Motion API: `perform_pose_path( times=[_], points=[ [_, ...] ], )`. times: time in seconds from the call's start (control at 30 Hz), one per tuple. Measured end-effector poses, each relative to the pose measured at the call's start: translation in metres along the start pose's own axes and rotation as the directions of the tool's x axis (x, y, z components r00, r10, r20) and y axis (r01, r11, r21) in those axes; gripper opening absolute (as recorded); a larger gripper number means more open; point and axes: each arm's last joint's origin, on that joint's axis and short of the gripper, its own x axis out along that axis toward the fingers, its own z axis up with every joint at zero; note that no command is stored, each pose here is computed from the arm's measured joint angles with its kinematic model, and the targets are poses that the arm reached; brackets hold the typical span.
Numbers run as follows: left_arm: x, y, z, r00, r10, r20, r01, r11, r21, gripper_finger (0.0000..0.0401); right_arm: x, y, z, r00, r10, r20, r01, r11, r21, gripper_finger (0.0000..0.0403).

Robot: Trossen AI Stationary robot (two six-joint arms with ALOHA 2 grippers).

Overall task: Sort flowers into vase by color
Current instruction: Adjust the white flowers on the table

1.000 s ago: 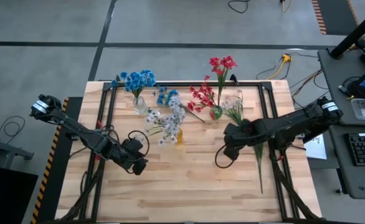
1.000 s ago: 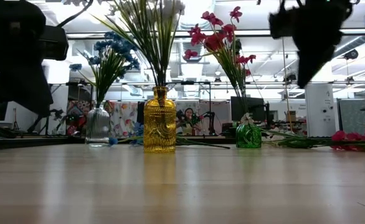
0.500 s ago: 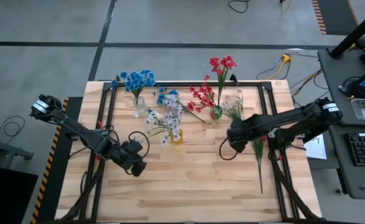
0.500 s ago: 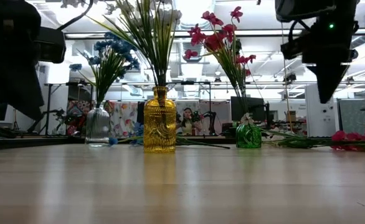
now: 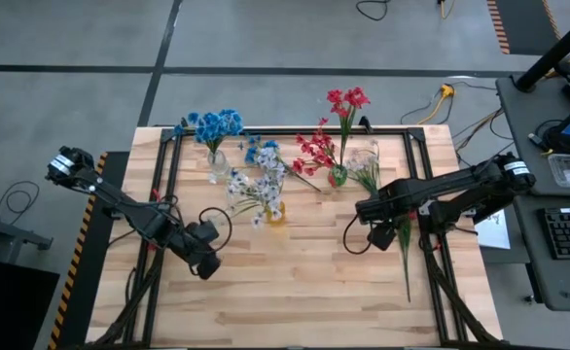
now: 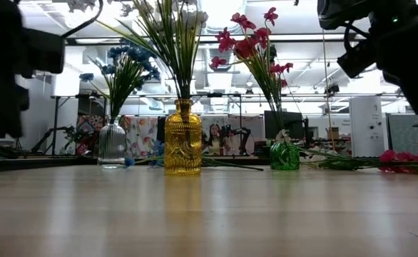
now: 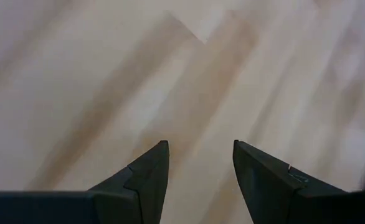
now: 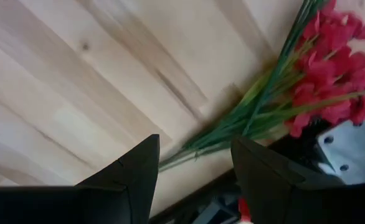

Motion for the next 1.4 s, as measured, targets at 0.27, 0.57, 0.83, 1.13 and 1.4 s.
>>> perform_pose_path(
  times=[0.27,0.57,0.83,1.13,1.4],
  points=[
    [-0.039,-0.030,0.012,0.997,-0.073,0.006,0.071,0.979,0.191,0.0166,0.000,-0.001,0.000,0.999,-0.031,0.017,0.031,1.000,0.000,0.0192],
    [-0.082,-0.045,0.025,0.991,0.019,0.130,-0.058,0.953,0.298,0.0166,0.000,-0.002,0.001,0.997,-0.053,0.052,0.053,0.999,-0.001,0.0192],
    [-0.111,-0.068,0.006,0.987,-0.130,0.096,0.073,0.887,0.456,0.0166,0.011,-0.005,0.000,0.997,-0.075,0.030,0.074,0.997,0.031,0.0192],
    [-0.119,-0.070,-0.041,0.974,-0.188,0.125,0.133,0.927,0.351,0.0166,0.034,-0.023,0.020,0.979,-0.142,0.146,0.125,0.985,0.119,0.0192],
    [-0.115,-0.076,-0.061,0.911,-0.202,0.360,0.039,0.911,0.411,0.0166,0.042,-0.048,0.043,0.925,-0.262,0.277,0.220,0.960,0.173,0.0192]
  ],
)
